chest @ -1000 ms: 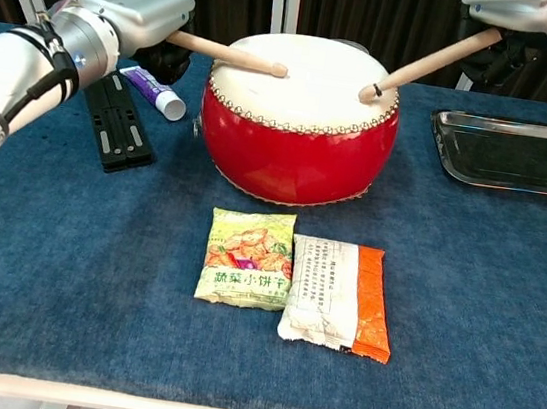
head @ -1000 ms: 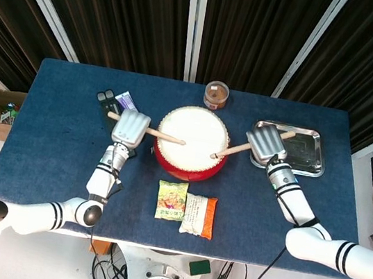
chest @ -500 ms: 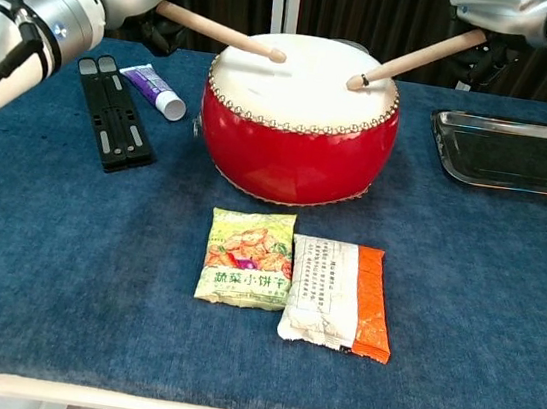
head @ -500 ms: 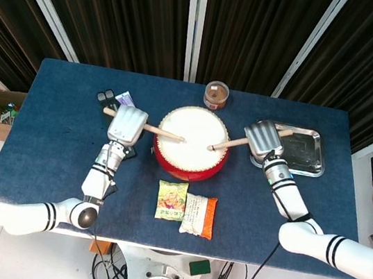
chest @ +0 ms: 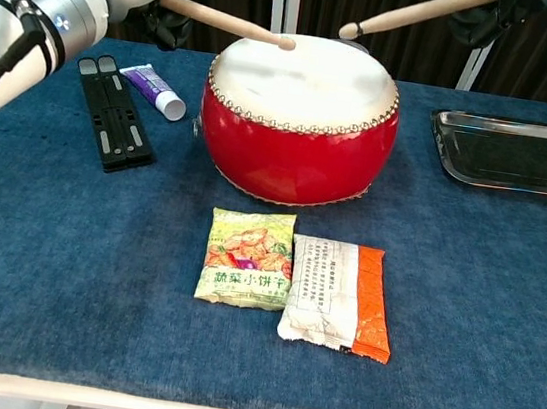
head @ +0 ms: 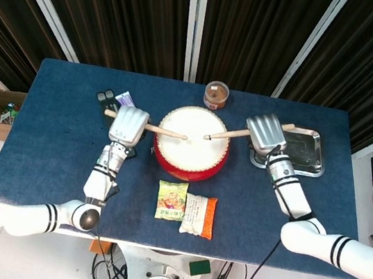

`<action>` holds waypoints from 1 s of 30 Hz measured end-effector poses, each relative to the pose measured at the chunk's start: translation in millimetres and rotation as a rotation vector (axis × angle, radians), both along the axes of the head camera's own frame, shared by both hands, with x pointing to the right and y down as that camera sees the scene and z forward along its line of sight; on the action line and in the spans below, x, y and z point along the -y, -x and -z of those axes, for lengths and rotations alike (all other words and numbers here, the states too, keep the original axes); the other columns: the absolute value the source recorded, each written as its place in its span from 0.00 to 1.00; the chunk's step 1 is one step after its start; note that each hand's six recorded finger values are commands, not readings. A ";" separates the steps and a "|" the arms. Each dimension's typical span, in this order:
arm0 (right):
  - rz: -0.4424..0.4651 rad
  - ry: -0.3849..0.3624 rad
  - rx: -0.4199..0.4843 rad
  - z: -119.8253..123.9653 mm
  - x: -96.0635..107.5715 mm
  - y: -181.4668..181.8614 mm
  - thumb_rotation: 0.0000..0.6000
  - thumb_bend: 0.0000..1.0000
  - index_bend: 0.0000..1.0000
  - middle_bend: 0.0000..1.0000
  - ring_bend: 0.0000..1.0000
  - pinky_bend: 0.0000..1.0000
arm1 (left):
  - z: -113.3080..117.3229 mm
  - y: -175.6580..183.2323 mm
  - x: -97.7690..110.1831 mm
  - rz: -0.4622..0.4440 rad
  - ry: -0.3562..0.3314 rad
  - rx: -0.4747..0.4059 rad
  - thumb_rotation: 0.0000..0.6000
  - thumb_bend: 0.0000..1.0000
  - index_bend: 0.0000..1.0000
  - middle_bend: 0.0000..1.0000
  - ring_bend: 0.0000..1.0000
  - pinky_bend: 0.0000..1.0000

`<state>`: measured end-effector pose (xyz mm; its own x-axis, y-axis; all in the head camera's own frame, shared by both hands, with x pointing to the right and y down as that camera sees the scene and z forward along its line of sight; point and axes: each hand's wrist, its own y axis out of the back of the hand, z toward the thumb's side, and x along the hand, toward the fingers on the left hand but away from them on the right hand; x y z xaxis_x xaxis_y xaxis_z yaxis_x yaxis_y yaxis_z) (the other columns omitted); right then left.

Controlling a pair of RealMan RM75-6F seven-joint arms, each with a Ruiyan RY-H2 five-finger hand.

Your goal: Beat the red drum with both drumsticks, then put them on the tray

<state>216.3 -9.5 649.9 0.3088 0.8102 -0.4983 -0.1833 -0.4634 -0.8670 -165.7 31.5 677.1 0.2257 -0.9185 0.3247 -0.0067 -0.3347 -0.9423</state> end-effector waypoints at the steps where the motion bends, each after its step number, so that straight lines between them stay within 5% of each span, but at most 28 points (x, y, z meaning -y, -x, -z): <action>1: 0.009 0.007 -0.029 -8.6 -1.7 -0.6 1.00 0.76 1.00 1.00 1.00 0.95 | 0.2 -0.1 -0.1 -0.001 0.001 0.000 1.00 0.57 1.00 1.00 1.00 1.00; 6: 0.029 0.008 -0.104 -28.6 -5.4 -0.4 1.00 0.76 1.00 1.00 1.00 0.95 | -18.3 -3.1 -7.3 -0.031 0.032 0.058 1.00 0.57 1.00 1.00 1.00 1.00; 11: -0.019 -0.023 0.007 -3.5 2.4 1.1 1.00 0.76 1.00 1.00 1.00 0.95 | -38.2 -2.7 -10.9 -0.041 0.051 0.123 1.00 0.57 1.00 1.00 1.00 1.00; 15: -0.043 -0.039 0.093 18.4 10.3 0.6 1.00 0.75 1.00 1.00 1.00 0.95 | -25.7 -3.1 -5.9 -0.015 0.024 0.074 1.00 0.57 1.00 1.00 1.00 1.00; 22: -0.004 0.009 -0.011 -16.0 3.2 4.5 1.00 0.75 1.00 1.00 1.00 0.95 | 5.1 -4.1 -2.2 -0.021 -0.026 0.014 1.00 0.57 1.00 1.00 1.00 1.00; 26: 0.029 0.019 -0.096 -35.0 -4.0 5.4 1.00 0.75 1.00 1.00 1.00 0.95 | -9.4 -6.1 -9.1 -0.036 0.010 0.047 1.00 0.57 1.00 1.00 1.00 1.00; 30: -0.007 0.003 -0.059 -25.8 -2.2 1.1 1.00 0.75 1.00 1.00 1.00 0.95 | -30.5 -0.6 -12.2 -0.016 0.063 0.085 1.00 0.57 1.00 1.00 1.00 1.00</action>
<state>215.2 -7.3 675.6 0.2731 0.8107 -0.5179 -0.2313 -0.4672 -0.8534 -165.1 43.7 707.5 0.2092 -0.8923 0.4002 0.0778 -0.3927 -0.9164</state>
